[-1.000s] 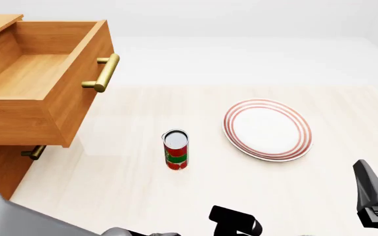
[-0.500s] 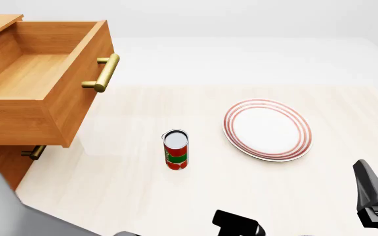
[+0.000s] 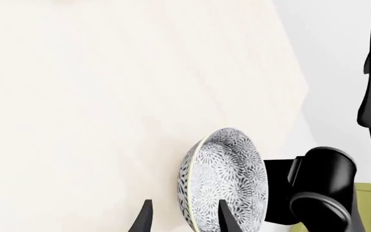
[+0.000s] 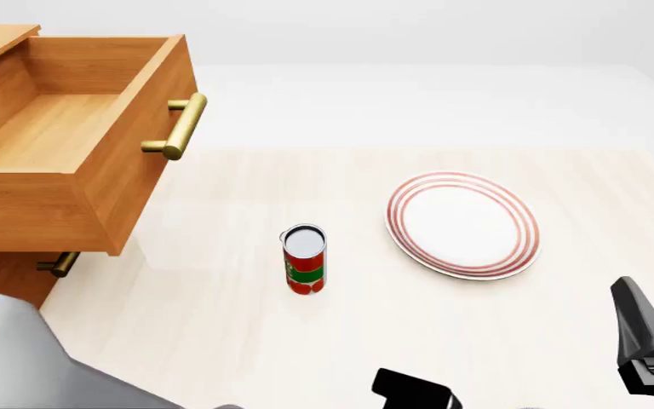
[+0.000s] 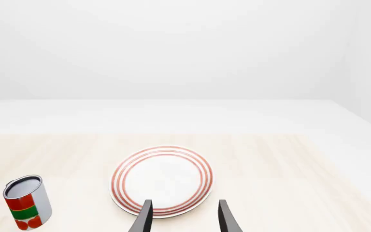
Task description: Put the bowl in the top drawer of the cabinet.
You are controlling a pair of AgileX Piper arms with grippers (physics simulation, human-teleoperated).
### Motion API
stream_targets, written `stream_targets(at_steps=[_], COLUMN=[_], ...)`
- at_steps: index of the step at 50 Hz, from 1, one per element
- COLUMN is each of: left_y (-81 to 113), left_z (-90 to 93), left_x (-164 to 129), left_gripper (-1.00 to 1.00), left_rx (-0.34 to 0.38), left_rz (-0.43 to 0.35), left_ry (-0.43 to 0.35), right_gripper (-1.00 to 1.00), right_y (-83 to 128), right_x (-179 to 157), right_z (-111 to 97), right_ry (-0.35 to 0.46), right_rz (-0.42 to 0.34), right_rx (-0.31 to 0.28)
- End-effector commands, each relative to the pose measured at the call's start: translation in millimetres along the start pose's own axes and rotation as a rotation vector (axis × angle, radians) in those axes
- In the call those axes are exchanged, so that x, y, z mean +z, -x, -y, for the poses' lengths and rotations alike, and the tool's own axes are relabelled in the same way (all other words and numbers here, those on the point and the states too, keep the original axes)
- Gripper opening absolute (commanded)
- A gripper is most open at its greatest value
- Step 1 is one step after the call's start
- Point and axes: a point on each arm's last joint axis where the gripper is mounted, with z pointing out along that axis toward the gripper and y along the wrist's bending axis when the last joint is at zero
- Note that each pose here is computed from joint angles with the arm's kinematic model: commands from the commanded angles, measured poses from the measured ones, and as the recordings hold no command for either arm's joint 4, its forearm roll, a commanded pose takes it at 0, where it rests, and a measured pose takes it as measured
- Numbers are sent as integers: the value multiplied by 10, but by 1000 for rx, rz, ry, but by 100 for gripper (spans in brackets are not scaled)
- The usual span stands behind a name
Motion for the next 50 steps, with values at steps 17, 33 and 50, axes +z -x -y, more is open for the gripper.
stream_targets(at_steps=[17,33,50], left_y=[28,222,513], left_z=[-139,-180,-57], left_x=[80,39,-300], left_gripper=[100,-100,-100], left_rx=[-35,-21,9], left_rz=[-4,24,68], left_ry=[45,72,78], right_gripper=[100,100,100], right_y=[-2,-2,-2], right_x=[-4,-4,-4], right_z=[0,0,0], right_ry=[0,0,0], right_rz=[0,0,0], right_rx=[-1,0,0])
